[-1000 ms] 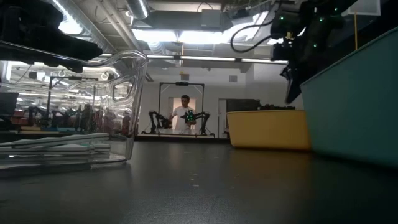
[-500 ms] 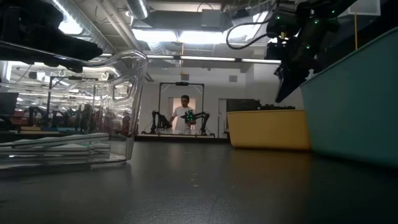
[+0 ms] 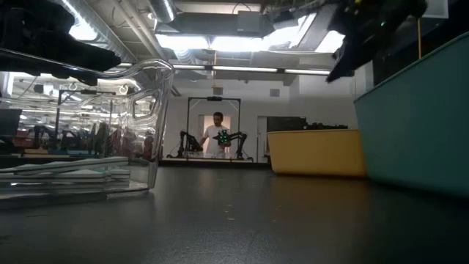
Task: Sort silverware by color (type)
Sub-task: Return to Home Position
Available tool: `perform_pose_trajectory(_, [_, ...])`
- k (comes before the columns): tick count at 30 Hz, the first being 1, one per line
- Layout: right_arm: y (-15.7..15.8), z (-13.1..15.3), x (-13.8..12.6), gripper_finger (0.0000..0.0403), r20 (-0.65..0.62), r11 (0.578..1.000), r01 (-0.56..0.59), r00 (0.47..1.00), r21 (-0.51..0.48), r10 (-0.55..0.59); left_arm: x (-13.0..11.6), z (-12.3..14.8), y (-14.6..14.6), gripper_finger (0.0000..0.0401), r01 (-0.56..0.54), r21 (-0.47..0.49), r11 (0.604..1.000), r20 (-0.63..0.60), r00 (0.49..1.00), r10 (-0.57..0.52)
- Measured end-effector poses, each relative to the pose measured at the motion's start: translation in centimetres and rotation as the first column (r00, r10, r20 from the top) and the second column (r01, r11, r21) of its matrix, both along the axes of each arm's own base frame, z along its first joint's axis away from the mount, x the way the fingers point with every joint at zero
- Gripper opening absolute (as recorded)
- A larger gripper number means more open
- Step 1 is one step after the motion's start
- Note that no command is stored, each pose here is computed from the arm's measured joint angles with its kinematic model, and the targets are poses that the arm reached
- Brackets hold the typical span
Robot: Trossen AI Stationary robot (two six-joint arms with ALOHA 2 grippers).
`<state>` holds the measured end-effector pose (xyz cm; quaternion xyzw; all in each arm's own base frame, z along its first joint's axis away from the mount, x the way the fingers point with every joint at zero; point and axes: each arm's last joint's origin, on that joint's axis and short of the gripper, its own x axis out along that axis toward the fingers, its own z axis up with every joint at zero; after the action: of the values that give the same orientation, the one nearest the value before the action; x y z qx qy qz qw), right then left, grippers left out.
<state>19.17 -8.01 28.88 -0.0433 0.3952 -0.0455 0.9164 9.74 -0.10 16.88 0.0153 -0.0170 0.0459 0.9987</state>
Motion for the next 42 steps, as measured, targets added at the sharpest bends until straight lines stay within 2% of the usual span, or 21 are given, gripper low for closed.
perform_pose_trajectory(6, [1.2, 2.3, -2.3, 0.0001, 0.132, 0.999, -0.036, 0.99, -0.022, 0.039, 0.0, 0.0, 0.0, 0.0094, 0.0, 0.0, 1.0, 0.0, 1.0, 0.0])
perform_pose_trajectory(9, [1.8, 2.4, -3.3, 0.0001, 0.225, 0.997, -0.072, 0.971, -0.035, 0.078, 0.0, 0.0, 0.0, 0.0094, 0.0, 0.0, 1.0, 0.0, 1.0, 0.0])
perform_pose_trajectory(22, [4.3, -3.8, -8.9, 0.0001, 0.466, 0.999, 0.009, 0.884, 0.035, -0.024, 0.0, 0.0, 0.0, 0.0094, 0.0, 0.0, 1.0, 0.0, 1.0, 0.0])
perform_pose_trajectory(24, [4.7, -4.0, -9.7, 0.0001, 0.517, 0.999, 0.018, 0.855, 0.047, -0.039, 0.0, 0.0, 0.0, 0.0094, 0.0, 0.0, 1.0, 0.0, 1.0, 0.0])
perform_pose_trajectory(31, [5.7, -3.1, -11.8, 0.0001, 0.712, 1.0, -0.009, 0.702, 0.027, -0.012, 0.0, 0.0, 0.0, 0.0094, 0.0, 0.0, 1.0, 0.001, 1.0, 0.0])
perform_pose_trajectory(33, [5.8, -3.4, -11.9, 0.0001, 0.747, 0.998, -0.047, 0.665, 0.034, 0.006, 0.0, 0.0, 0.0, 0.0094, 0.0, 0.0, 1.0, 0.0, 1.0, 0.0])
perform_pose_trajectory(37, [5.9, -5.3, -11.5, 0.0001, 0.771, 0.989, -0.137, 0.635, 0.061, 0.041, 0.0, 0.0, 0.0, 0.0094, 0.0, 0.0, 1.0, 0.001, 1.0, 0.0])
perform_pose_trajectory(42, [5.6, -7.8, -10.5, 0.0001, 0.805, 0.98, -0.174, 0.592, 0.098, 0.025, 0.0, 0.0, 0.0, 0.0094, 0.0, 0.001, 1.0, 0.0, 1.0, 0.0])
